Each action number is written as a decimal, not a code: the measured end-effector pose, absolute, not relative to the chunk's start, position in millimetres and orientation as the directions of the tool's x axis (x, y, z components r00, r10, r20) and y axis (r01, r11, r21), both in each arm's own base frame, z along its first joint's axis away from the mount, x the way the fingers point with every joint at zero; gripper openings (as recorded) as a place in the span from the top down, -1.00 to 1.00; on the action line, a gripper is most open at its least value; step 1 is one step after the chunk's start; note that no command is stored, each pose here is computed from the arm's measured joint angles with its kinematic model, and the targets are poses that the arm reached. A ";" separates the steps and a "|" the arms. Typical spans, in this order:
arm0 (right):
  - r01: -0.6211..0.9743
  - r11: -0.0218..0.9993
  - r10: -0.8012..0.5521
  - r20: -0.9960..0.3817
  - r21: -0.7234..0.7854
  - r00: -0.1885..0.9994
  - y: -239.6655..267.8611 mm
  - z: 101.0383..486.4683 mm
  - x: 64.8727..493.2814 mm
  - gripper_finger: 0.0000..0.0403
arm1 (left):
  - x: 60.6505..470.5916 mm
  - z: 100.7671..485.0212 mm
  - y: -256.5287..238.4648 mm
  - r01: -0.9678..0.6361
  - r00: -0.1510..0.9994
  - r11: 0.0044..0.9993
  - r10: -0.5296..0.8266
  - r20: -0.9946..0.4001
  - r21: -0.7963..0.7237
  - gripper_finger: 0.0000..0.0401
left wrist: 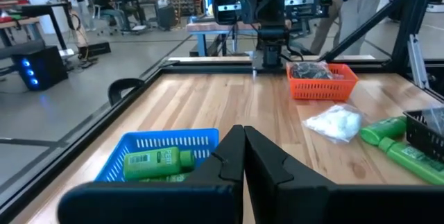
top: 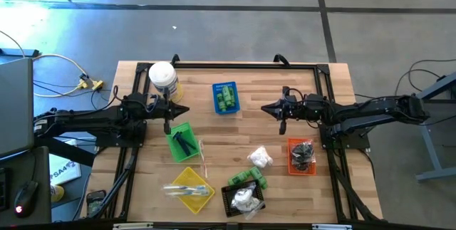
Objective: Pick & Place Travel size toiletries
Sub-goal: Put the cotton pack into the black bin
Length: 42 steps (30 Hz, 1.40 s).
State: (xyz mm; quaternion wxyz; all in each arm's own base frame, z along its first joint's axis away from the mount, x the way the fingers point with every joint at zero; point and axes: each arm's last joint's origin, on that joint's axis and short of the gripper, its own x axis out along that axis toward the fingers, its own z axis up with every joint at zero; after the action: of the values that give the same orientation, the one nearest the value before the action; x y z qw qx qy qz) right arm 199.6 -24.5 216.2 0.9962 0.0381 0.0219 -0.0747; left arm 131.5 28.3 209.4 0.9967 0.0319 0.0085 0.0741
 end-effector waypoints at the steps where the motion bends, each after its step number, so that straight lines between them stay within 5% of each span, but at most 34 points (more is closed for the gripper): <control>1: 0.148 0.986 -0.144 -0.049 0.073 0.988 -24.5 216.2 199.6 0.97 | 131.5 209.3 28.3 -0.147 0.989 0.987 0.148 -0.013 0.064 1.00; 14: 0.146 0.989 -0.145 -0.151 -0.004 0.978 -24.5 207.3 198.8 0.97 | 131.5 209.3 28.3 -0.146 0.989 0.987 0.147 -0.013 0.063 1.00; 24: 0.206 0.978 -0.174 -0.488 0.013 0.856 -19.7 230.8 212.4 0.98 | 132.2 208.3 28.4 -0.145 0.989 0.988 0.147 -0.022 0.060 1.00; 29: 0.155 0.988 -0.138 -0.550 -0.015 0.823 -10.9 232.8 217.4 0.96 | 132.2 208.2 28.4 -0.145 0.989 0.988 0.147 -0.023 0.060 1.00; 42: -0.221 0.974 0.121 -0.709 -0.049 0.695 45.5 196.5 232.4 0.04 | 132.1 206.3 28.4 -0.143 0.988 0.987 0.147 -0.042 0.070 1.00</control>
State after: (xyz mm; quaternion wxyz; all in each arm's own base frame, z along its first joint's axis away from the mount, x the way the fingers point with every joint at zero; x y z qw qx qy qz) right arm 232.4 45.5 196.5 0.9181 -0.0654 0.3796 0.0931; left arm 132.1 28.4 206.3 0.9965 0.0335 0.0237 0.0727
